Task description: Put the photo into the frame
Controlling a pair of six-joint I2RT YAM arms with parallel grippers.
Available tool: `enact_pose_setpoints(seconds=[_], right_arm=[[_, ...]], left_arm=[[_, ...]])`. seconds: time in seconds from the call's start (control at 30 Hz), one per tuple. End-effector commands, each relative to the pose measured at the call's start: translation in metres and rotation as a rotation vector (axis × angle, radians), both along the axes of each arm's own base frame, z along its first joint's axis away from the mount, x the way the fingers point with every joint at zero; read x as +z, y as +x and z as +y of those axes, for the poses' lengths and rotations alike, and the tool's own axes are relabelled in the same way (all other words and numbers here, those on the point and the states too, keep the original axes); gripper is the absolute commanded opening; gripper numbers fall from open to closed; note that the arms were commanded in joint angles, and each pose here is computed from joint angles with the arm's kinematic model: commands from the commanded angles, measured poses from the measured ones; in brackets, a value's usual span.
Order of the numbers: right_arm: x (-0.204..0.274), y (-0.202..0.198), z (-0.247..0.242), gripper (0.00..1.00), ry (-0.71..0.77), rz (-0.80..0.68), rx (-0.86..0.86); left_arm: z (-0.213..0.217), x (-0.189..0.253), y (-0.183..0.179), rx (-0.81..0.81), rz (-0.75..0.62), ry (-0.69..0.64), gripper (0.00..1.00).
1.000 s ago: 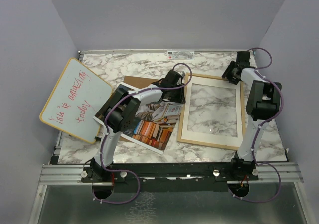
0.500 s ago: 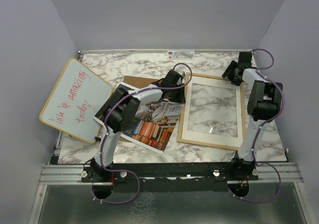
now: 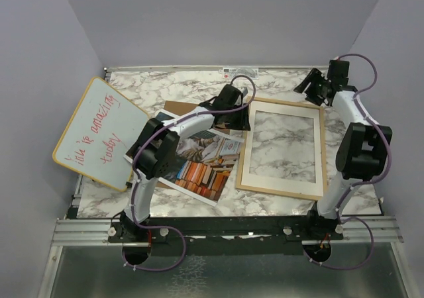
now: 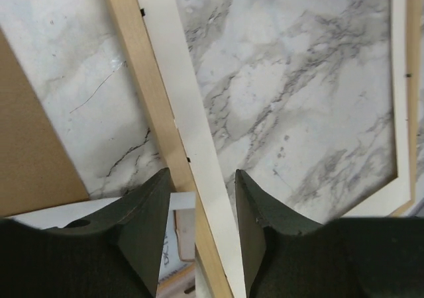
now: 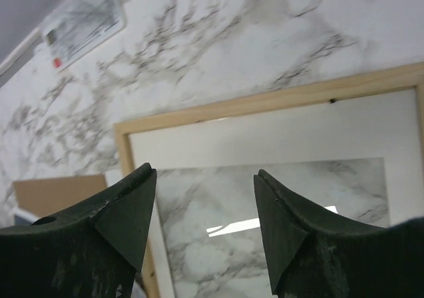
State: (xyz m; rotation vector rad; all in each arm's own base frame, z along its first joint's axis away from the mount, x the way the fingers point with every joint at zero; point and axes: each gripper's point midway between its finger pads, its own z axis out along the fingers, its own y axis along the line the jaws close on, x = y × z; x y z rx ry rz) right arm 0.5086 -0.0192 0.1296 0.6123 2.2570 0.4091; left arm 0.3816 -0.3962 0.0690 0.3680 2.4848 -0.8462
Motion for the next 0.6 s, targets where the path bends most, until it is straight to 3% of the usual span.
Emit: enact_pose_setpoints(seconds=[0.0, 0.17, 0.33, 0.57], right_arm=[[0.017, -0.039, 0.077, 0.65, 0.151, 0.005, 0.196], [0.023, -0.077, 0.158, 0.65, 0.182, 0.018, 0.439], [-0.001, -0.097, 0.229, 0.66, 0.134, 0.084, 0.640], [-0.040, -0.085, 0.291, 0.67, -0.004, 0.146, 0.802]], left_arm=[[0.009, 0.079, 0.006, 0.012, -0.122, -0.056, 0.46], [0.066, 0.081, 0.002, 0.190, -0.132, 0.090, 0.47], [0.138, 0.059, -0.023, 0.360, -0.087, 0.220, 0.39], [0.216, 0.032, -0.072, 0.477, -0.011, 0.333, 0.35]])
